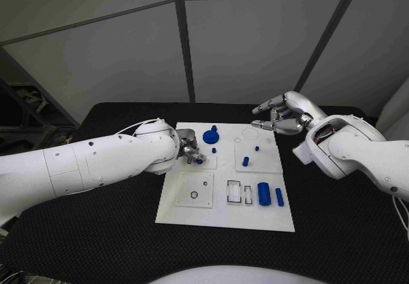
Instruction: Assemble the parts on the task board
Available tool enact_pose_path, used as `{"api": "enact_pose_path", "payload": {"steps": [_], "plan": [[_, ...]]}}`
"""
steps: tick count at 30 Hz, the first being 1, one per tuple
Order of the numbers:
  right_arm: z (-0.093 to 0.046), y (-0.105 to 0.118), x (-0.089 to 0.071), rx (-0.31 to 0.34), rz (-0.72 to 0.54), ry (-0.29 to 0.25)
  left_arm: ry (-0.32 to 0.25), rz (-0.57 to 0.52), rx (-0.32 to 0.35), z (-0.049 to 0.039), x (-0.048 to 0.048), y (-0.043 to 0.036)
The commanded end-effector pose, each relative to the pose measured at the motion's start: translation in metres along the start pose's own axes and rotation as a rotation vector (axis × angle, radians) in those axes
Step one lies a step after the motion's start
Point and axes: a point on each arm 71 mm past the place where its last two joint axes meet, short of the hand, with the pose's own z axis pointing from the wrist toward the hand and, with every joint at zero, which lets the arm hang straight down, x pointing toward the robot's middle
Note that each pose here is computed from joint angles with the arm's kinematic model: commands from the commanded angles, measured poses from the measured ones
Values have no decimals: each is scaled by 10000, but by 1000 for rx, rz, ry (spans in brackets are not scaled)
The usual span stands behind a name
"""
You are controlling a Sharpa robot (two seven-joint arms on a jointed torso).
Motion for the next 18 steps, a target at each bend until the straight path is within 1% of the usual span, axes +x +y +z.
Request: {"api": "enact_pose_path", "payload": {"steps": [1, 11, 18], "plan": [[5, 14, -2, -8, 1, 4, 53, 18, -21, 13, 84, 23], [6, 11, 0, -5, 0, 7, 65, 26, -26, 19, 90, 24], [3, 7, -5, -4, 0, 5, 56, 21, -32, 25, 78, 41]]}}
